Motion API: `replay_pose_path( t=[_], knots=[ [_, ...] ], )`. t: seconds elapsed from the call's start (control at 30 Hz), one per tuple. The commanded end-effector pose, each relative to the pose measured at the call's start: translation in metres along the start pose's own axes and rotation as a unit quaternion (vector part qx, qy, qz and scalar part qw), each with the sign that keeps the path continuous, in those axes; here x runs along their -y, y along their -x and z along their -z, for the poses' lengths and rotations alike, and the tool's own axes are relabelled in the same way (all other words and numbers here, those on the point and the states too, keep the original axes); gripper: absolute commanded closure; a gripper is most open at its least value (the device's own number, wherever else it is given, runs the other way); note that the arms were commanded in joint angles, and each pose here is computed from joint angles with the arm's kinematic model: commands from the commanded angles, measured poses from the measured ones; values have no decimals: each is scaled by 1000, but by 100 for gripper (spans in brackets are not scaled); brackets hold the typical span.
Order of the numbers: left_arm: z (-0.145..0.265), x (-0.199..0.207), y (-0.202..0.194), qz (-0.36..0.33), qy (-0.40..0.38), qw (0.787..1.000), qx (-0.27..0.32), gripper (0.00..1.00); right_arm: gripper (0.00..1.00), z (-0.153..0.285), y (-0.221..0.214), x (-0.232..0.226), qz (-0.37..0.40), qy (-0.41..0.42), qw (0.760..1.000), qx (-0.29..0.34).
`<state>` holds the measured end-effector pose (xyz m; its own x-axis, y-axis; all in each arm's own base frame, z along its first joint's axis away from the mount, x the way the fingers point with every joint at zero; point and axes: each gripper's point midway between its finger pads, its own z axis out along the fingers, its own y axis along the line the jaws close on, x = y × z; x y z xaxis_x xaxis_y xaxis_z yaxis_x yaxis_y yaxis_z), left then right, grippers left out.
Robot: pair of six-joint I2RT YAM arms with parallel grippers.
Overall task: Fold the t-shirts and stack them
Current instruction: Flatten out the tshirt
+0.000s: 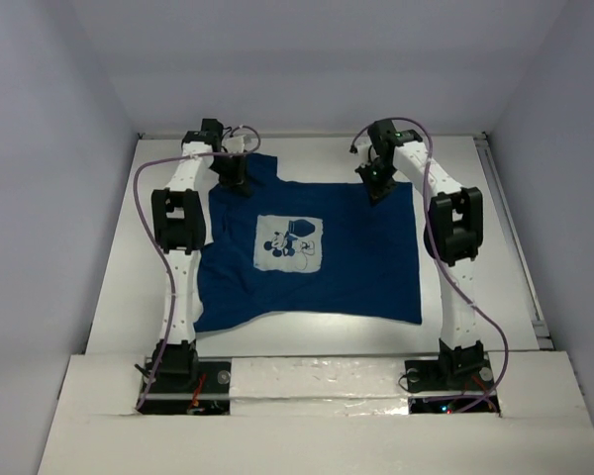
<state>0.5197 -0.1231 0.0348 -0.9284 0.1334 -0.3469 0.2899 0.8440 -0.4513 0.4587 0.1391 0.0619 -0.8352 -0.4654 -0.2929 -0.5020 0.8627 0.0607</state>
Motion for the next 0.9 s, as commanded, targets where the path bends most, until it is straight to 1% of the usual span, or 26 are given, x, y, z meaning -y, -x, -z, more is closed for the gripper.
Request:
replay_pose_path(
  t=[0.0,0.07,0.1,0.17,0.2,0.23,0.3,0.33,0.37,0.4,0.47,0.5,0.53,0.6,0.67,0.73,0.77,0.8,0.87],
  knots=[
    [-22,16,-1,6,-28,1000,-8,93,100,9,10,0,-24,14,1000,10],
    [-35,16,-6,11,-30,999,-18,90,100,7,10,-4,-27,28,999,9],
    [-35,15,-5,9,-26,999,-17,88,100,7,10,-5,-27,29,999,11],
    [-32,6,6,7,5,1000,2,87,100,11,13,-7,-28,34,999,19],
    [-26,-5,13,4,46,999,15,87,100,11,12,-8,-28,37,999,19],
    [-24,-10,22,1,63,998,32,87,100,13,14,-9,-28,39,999,22],
    [-13,-13,38,-1,88,994,58,84,100,16,15,-12,-28,45,998,23],
    [-8,-19,44,4,97,993,69,79,100,17,14,-13,-28,49,998,23],
    [-3,-20,54,0,106,990,87,78,100,20,16,-15,-28,52,998,26],
    [4,-33,59,10,131,986,100,76,100,20,15,-16,-28,55,998,26],
    [14,-43,75,11,153,980,129,72,100,22,15,-19,-28,62,997,27],
    [18,-56,78,17,170,976,138,72,100,25,15,-20,-27,63,997,29],
    [19,-57,84,28,172,973,151,71,100,26,15,-22,-25,68,997,31],
    [29,-78,88,46,188,967,167,70,100,30,12,-24,-24,71,997,32],
    [32,-83,94,51,188,964,179,69,100,31,8,-29,-24,81,996,31],
    [36,-97,93,64,183,964,184,69,100,38,10,-33,-23,91,995,40],
    [36,-96,96,64,180,963,188,69,100,40,9,-34,-21,94,995,42],
    [36,-91,97,63,151,968,191,69,100,40,8,-36,-20,96,994,42],
    [36,-75,99,50,111,974,190,75,100,46,9,-35,-16,92,994,50]
  ],
)
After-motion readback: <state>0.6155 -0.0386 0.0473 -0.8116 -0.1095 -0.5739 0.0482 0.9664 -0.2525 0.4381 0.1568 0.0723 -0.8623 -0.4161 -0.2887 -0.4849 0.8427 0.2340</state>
